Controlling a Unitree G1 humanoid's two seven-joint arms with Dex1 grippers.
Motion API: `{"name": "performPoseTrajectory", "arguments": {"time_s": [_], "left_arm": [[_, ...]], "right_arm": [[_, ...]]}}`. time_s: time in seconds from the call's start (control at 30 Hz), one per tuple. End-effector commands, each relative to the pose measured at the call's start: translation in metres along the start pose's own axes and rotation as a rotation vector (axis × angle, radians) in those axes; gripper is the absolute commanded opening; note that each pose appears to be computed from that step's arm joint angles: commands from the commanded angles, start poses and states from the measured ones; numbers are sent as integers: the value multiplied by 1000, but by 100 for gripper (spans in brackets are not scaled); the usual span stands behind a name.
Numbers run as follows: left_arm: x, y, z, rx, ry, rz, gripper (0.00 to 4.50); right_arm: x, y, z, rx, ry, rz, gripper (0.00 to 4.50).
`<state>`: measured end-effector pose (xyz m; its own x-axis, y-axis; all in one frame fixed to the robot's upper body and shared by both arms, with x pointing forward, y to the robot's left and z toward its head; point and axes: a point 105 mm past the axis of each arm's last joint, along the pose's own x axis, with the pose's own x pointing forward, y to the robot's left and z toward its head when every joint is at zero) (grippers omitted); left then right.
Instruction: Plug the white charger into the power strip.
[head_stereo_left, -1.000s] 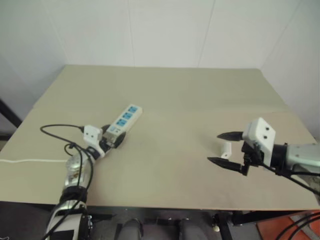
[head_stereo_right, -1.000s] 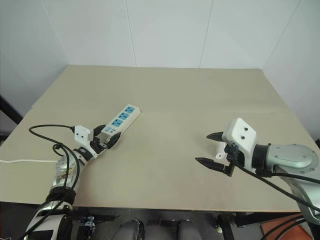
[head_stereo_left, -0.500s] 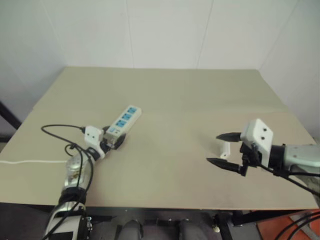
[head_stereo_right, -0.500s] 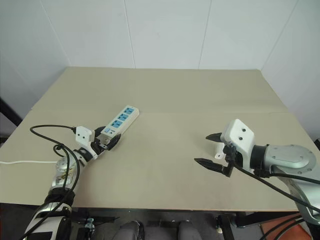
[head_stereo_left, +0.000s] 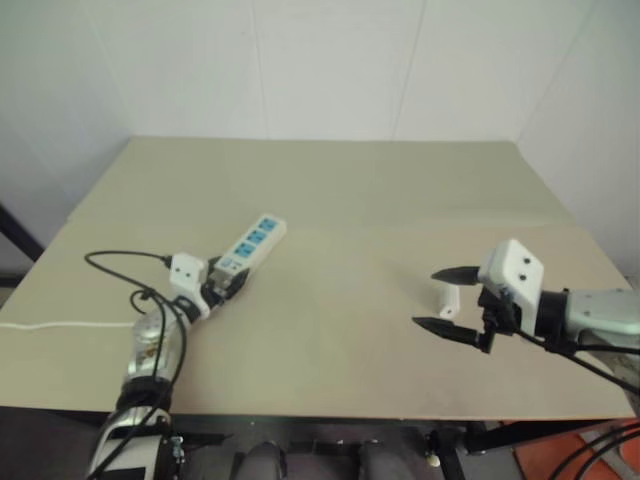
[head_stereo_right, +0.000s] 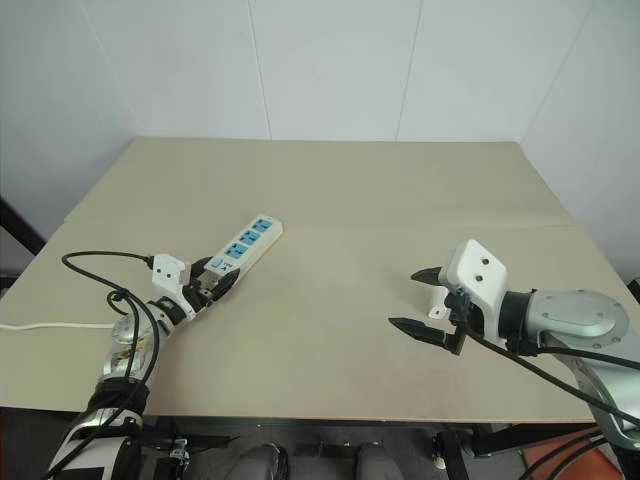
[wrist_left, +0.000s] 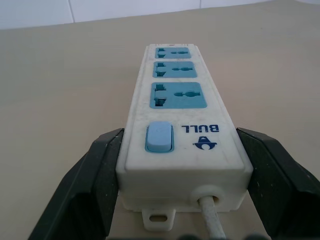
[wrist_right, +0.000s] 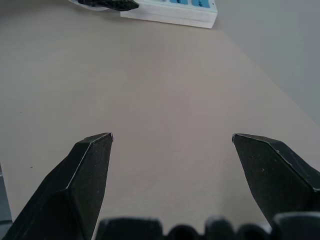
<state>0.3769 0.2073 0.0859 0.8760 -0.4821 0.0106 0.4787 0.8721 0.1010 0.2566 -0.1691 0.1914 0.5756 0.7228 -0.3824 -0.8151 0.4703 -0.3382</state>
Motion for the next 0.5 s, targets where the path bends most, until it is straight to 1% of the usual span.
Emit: {"name": "performPoseTrajectory", "arguments": {"time_s": [0.03, 0.17, 0.27, 0.3, 0.4, 0.5], "left_arm": [[1, -24, 4, 21, -1, -188, 324], [-1, -46, 10, 62, 19, -417, 324], [0, -58, 14, 72, 35, -554, 324], [0, -63, 15, 73, 39, -607, 324], [2, -76, 16, 77, 64, -744, 324], [4, -86, 16, 79, 88, -841, 324]], "right_arm": [[-5, -4, 9, -53, 2, -20, 450], [-13, -7, 13, -89, 15, 4, 450], [-21, -11, 17, -215, 37, 59, 450], [-24, -13, 13, -291, 75, 84, 450], [-27, -28, -9, -539, 261, 161, 450], [-27, -38, -16, -789, 331, 289, 450]]}}
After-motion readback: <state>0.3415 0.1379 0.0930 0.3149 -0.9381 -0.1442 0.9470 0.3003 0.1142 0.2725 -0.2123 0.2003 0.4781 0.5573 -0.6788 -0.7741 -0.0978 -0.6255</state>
